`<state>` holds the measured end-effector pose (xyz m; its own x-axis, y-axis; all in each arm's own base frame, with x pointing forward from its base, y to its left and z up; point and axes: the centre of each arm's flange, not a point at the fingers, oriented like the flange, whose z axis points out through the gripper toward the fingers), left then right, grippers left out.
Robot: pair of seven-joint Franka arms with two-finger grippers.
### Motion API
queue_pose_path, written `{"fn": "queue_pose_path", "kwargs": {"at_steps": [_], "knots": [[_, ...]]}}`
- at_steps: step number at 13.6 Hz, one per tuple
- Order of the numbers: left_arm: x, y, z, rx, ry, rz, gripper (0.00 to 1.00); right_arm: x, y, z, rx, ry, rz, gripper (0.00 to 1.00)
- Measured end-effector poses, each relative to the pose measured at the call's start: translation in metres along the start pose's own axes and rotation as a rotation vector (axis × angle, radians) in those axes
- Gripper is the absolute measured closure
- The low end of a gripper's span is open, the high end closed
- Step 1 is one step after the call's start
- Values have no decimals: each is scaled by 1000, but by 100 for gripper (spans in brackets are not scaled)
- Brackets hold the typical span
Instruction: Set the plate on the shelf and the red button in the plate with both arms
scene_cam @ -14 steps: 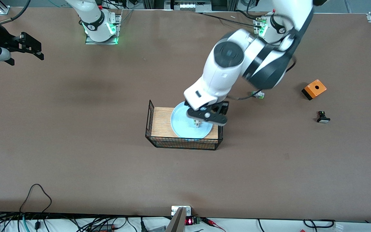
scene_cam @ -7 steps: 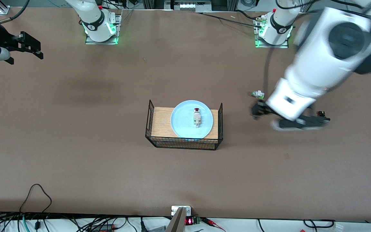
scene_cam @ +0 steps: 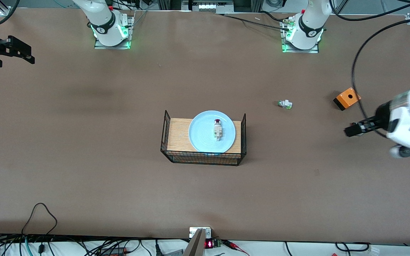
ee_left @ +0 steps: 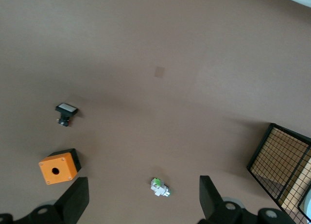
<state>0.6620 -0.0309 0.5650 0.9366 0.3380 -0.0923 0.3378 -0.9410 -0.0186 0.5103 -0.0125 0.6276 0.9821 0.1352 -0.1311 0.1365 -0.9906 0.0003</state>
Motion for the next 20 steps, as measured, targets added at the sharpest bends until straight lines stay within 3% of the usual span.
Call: {"fn": "queue_pose_path", "kwargs": {"at_steps": [3,7,12,15,20], "knots": [[-6,-24,-14,3,17,140,0,13,2,9,2,1,-1,0],[-18,-77,-13,-23,35,209,0,28,18,4,5,21,21,0],[-30,-76,-7,-18,36,239,0,28,30,2,7,24,41,0],[-33,-79,0,-28,93,236,0,31,29,7,9,15,39,0],[-45,-82,1,-28,92,239,0,39,27,5,8,23,29,0]]}}
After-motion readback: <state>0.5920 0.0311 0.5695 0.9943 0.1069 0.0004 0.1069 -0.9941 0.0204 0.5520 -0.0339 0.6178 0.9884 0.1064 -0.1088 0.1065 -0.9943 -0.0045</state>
